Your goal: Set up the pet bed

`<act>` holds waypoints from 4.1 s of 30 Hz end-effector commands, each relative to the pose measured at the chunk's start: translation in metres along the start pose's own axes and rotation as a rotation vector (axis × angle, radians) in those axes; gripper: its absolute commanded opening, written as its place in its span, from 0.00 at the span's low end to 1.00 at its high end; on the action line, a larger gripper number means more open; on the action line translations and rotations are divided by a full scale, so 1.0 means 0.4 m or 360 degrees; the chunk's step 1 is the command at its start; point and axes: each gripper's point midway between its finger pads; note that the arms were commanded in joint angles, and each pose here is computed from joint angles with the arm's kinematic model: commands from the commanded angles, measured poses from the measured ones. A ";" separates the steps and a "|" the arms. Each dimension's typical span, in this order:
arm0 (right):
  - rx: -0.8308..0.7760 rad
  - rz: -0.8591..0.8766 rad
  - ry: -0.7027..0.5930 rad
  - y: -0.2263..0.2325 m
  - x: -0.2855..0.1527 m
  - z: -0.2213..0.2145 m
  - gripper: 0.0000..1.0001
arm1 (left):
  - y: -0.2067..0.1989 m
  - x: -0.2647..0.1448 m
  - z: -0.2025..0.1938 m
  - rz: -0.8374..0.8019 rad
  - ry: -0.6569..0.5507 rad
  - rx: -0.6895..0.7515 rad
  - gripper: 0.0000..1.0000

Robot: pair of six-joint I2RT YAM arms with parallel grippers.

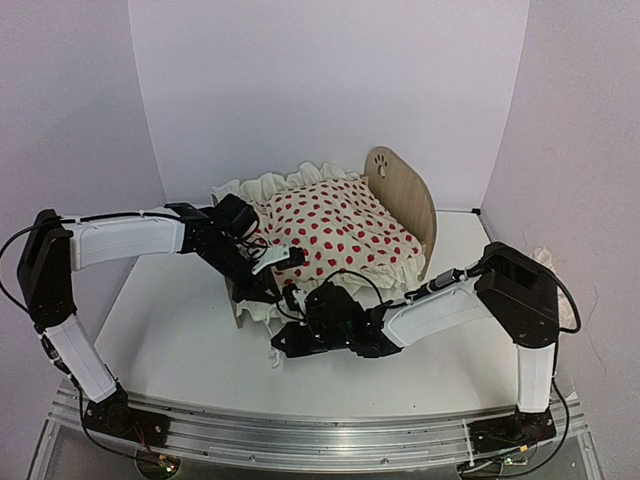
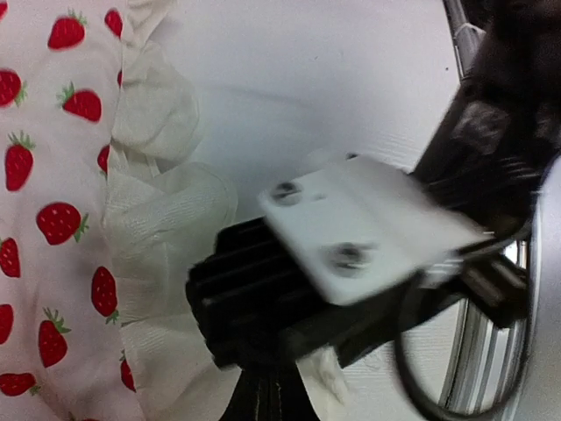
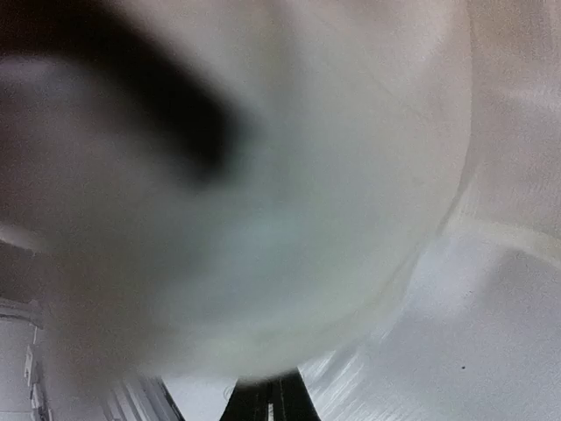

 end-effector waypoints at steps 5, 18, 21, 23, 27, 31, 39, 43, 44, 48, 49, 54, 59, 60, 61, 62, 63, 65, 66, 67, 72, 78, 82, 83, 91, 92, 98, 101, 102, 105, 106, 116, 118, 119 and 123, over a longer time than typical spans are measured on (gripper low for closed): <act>-0.0206 0.0186 -0.0202 0.145 -0.091 0.076 0.00 | 0.061 0.060 -0.012 0.0070 0.0076 -0.0146 0.00; -0.0200 0.0235 -0.0165 0.160 -0.095 0.060 0.00 | 0.048 0.083 0.028 -0.0002 0.0066 -0.0126 0.05; -0.0171 0.0217 -0.0166 0.152 -0.099 0.056 0.00 | 0.032 0.077 0.006 -0.0025 0.0096 -0.0127 0.27; -0.0146 0.0218 -0.0149 0.146 -0.095 0.048 0.00 | 0.031 0.062 0.019 -0.0019 0.0081 -0.0111 0.48; -0.0109 0.0245 -0.0120 0.144 -0.093 0.044 0.00 | 0.056 0.001 0.086 0.0004 -0.0038 -0.0114 0.72; -0.0065 0.0254 -0.0108 0.134 -0.097 0.048 0.00 | 0.067 -0.095 0.143 -0.0025 -0.0227 -0.0133 0.77; 0.0008 0.0279 -0.0073 0.127 -0.090 0.046 0.00 | -0.058 -0.242 0.117 0.0018 -0.0500 0.0176 0.76; 0.0013 0.0303 -0.0075 0.137 -0.089 0.057 0.00 | -0.090 -0.266 0.047 0.0189 -0.0554 0.0347 0.67; 0.0016 0.0310 -0.0075 0.141 -0.088 0.059 0.00 | -0.105 -0.265 0.019 0.0219 -0.0563 0.0417 0.61; 0.0025 0.0327 -0.0085 0.150 -0.091 0.076 0.00 | -0.144 -0.204 -0.098 0.0269 -0.0506 0.0541 0.47; 0.0031 0.0322 -0.0090 0.150 -0.092 0.080 0.00 | -0.139 -0.188 -0.109 0.0302 -0.0492 0.0555 0.44; 0.0058 0.0299 -0.0134 0.155 -0.105 0.104 0.00 | -0.098 -0.114 -0.139 0.0491 -0.0517 0.0535 0.42; 0.0073 0.0287 -0.0169 0.158 -0.113 0.122 0.00 | -0.028 -0.091 -0.118 0.0759 -0.0721 0.0412 0.50; 0.0076 0.0281 -0.0182 0.158 -0.116 0.127 0.00 | -0.016 -0.093 -0.111 0.0778 -0.0747 0.0328 0.50; 0.0079 0.0277 -0.0198 0.159 -0.120 0.134 0.00 | -0.007 -0.092 -0.107 0.0775 -0.0766 0.0225 0.50; 0.0079 0.0276 -0.0212 0.163 -0.124 0.141 0.00 | -0.002 -0.094 -0.100 0.0756 -0.0792 0.0106 0.49; 0.0079 0.0274 -0.0224 0.164 -0.127 0.148 0.00 | 0.000 -0.095 -0.096 0.0721 -0.0822 -0.0040 0.49; 0.0077 0.0269 -0.0246 0.167 -0.132 0.158 0.00 | -0.002 -0.098 -0.089 0.0641 -0.0875 -0.0322 0.48; 0.0078 0.0267 -0.0254 0.168 -0.134 0.161 0.00 | -0.007 -0.097 -0.085 0.0576 -0.0908 -0.0496 0.47; 0.0082 0.0259 -0.0266 0.167 -0.135 0.166 0.00 | -0.013 -0.092 -0.086 0.0530 -0.0917 -0.0616 0.46; 0.0108 0.0242 -0.0294 0.164 -0.137 0.177 0.00 | -0.090 -0.026 -0.118 0.0342 -0.0910 -0.0892 0.47; 0.0097 0.0254 -0.0315 0.176 -0.141 0.195 0.00 | -0.113 -0.023 -0.143 0.0297 -0.1039 -0.0889 0.56; 0.0113 0.0228 -0.0321 0.168 -0.142 0.195 0.00 | -0.098 -0.026 -0.160 0.0364 -0.1082 -0.0872 0.64; 0.0121 0.0222 -0.0320 0.165 -0.141 0.193 0.00 | -0.088 -0.022 -0.156 0.0395 -0.1078 -0.0859 0.65; 0.0101 0.0239 -0.0312 0.173 -0.140 0.195 0.00 | -0.028 0.084 -0.132 0.0453 -0.1031 -0.0763 0.60; 0.0098 0.0241 -0.0313 0.175 -0.140 0.196 0.00 | -0.035 0.077 -0.120 0.0432 -0.1070 -0.0726 0.60; 0.0114 0.0226 -0.0306 0.166 -0.138 0.189 0.00 | -0.043 0.054 -0.088 0.0391 -0.1158 -0.0723 0.57; 0.0111 0.0234 -0.0296 0.167 -0.132 0.187 0.00 | -0.030 0.048 -0.081 0.0435 -0.1177 -0.0723 0.45; 0.0112 0.0235 -0.0293 0.168 -0.130 0.186 0.00 | -0.031 0.050 -0.081 0.0431 -0.1172 -0.0723 0.38; 0.0106 0.0236 -0.0295 0.169 -0.131 0.188 0.00 | -0.034 0.063 -0.099 0.0414 -0.1111 -0.0768 0.10; 0.0104 0.0231 -0.0301 0.168 -0.134 0.190 0.00 | -0.034 0.066 -0.103 0.0414 -0.1090 -0.0780 0.03; 0.0174 -0.0028 -0.0090 0.037 -0.126 0.089 0.00 | -0.090 0.046 -0.168 0.0348 -0.0574 -0.0994 0.00; 0.0169 -0.0016 0.0002 0.032 -0.103 0.057 0.00 | -0.089 0.006 -0.160 0.0375 -0.0571 -0.0976 0.00; 0.0159 0.0013 0.0043 0.038 -0.090 0.045 0.00 | -0.094 -0.007 -0.164 0.0378 -0.0549 -0.0977 0.00; 0.0119 0.0140 0.0182 0.065 -0.036 0.011 0.00 | -0.115 -0.041 -0.186 0.0390 -0.0461 -0.1001 0.00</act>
Point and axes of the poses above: each gripper's point midway between its finger pads, its own x axis out along the fingers, its own y axis along the line the jaws close on, z = x × y, and after that the axes turned 7 degrees about -x, right-handed
